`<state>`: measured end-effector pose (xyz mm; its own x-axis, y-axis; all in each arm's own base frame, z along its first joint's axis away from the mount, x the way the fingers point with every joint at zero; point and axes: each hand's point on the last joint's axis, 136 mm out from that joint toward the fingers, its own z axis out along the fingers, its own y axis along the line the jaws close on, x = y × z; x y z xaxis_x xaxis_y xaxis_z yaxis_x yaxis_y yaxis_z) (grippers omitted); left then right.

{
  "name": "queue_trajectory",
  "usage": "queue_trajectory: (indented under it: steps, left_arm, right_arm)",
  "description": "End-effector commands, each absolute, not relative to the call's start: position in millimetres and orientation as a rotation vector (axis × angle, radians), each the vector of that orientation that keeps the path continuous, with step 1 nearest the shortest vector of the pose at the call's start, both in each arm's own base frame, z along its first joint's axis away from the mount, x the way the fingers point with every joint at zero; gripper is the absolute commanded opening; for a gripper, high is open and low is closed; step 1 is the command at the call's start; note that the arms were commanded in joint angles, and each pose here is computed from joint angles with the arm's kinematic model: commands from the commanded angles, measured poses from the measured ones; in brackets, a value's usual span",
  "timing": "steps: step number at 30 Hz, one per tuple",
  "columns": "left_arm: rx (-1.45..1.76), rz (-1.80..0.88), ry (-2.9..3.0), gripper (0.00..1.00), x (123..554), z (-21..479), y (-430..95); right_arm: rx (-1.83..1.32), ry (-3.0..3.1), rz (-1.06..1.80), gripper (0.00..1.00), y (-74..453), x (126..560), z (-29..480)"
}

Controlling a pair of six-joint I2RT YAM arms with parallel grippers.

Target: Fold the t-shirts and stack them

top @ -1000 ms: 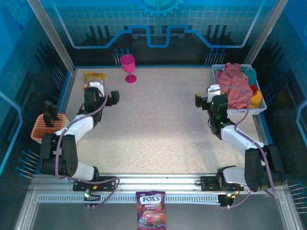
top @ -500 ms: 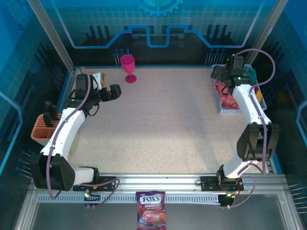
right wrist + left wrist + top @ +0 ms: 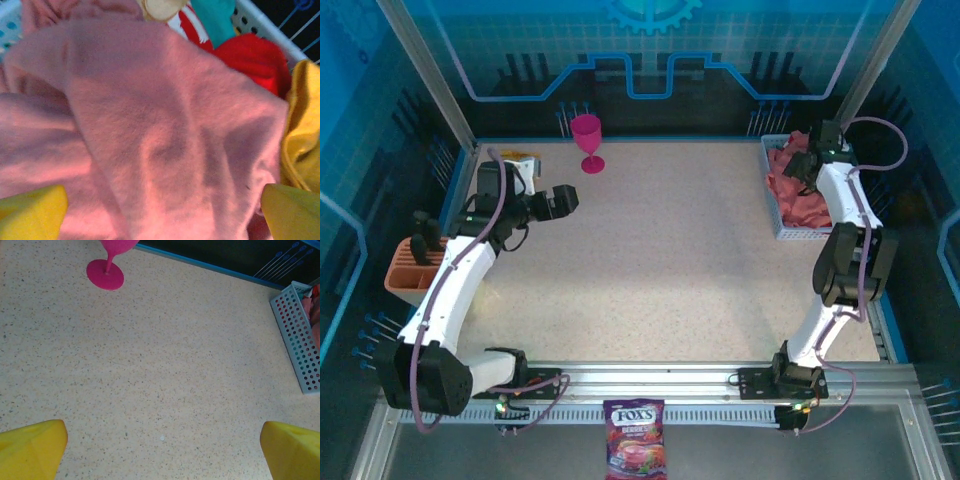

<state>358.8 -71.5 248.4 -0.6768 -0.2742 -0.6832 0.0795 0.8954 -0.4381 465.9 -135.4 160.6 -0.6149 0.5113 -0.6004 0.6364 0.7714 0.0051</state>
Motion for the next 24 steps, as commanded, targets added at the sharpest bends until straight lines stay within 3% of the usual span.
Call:
queue_trajectory:
  steps: [1, 4, 8, 11, 12, 24]
  left_arm:
    - [-0.142, -0.613, 2.253, 0.99, 351.6, 250.9, -78.3]
    - [-0.144, -0.610, 2.256, 0.99, 351.5, 249.2, -78.2]
    - [-0.146, -0.609, 2.254, 0.99, 352.0, 249.0, -78.3]
    - [-0.149, -0.613, 2.251, 0.99, 352.7, 248.5, -78.9]
    - [-0.152, -0.616, 2.248, 0.99, 353.4, 248.8, -79.2]
    - [-0.164, -0.671, 2.234, 0.99, 357.3, 246.3, -85.1]
  right_arm:
    - [0.894, 2.364, -0.316, 0.96, -148.8, 473.5, 148.3]
    - [0.934, 2.378, -0.295, 0.80, -154.4, 475.7, 134.9]
    - [0.917, 2.343, -0.262, 0.32, -153.6, 476.2, 145.5]
    - [0.819, 2.268, -0.218, 0.04, -143.0, 479.8, 181.4]
    - [0.788, 2.252, -0.185, 0.00, -137.1, 480.8, 193.7]
    - [0.188, 2.089, 0.128, 0.00, 1.0, 459.6, 340.5]
